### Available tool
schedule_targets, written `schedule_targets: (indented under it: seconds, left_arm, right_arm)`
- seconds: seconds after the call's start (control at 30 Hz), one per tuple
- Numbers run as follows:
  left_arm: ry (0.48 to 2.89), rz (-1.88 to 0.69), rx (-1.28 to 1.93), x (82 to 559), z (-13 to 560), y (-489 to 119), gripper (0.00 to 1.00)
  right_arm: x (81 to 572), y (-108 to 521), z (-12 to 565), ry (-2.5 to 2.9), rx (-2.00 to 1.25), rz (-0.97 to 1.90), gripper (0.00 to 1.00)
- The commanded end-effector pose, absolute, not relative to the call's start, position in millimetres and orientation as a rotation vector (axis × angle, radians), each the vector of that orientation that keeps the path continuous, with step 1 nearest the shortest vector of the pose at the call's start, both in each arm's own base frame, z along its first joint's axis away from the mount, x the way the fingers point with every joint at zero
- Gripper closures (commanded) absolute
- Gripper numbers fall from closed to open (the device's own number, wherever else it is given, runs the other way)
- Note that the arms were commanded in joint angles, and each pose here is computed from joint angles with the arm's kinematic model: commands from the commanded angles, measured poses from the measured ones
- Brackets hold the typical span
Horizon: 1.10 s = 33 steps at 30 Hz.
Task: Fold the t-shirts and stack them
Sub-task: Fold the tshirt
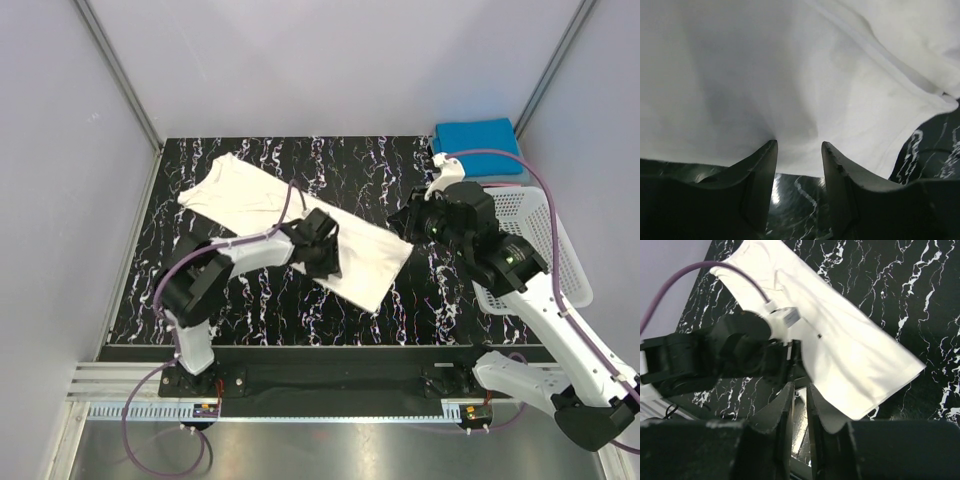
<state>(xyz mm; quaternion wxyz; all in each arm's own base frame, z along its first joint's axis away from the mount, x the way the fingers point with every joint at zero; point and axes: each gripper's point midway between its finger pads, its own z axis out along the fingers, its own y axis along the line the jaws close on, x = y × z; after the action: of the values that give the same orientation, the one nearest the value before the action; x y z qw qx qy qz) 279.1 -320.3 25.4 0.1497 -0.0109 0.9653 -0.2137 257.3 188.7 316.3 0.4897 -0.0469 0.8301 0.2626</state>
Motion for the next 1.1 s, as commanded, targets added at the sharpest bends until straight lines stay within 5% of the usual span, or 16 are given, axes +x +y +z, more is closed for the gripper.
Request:
schedule_targets:
  seconds: [0.0,0.33,0.7,1.07]
  left_arm:
    - [2.819,-0.428,-0.129,248.8,24.7,-276.3,0.52]
    - [2.702,-0.091,-0.255,241.1,60.8,-182.3,0.44]
    - [2.437,-0.123,-0.469,398.4,147.2,-115.7,0.43]
    - [2.450,0.080,-0.747,498.3,93.7,-63.2,0.50]
  right_arm:
    - [266.5,183.5,317.4,2.021,-0.112,0.570,0.77]
    - [279.5,219.1,272.5,2.161,-0.218,0.638,0.75]
    - [298.5,235.7,171.8,2.450,-0.332,0.587,0.62]
    - [315.3,242.8,166.3,2.418,-0.270,0.601,0.66]
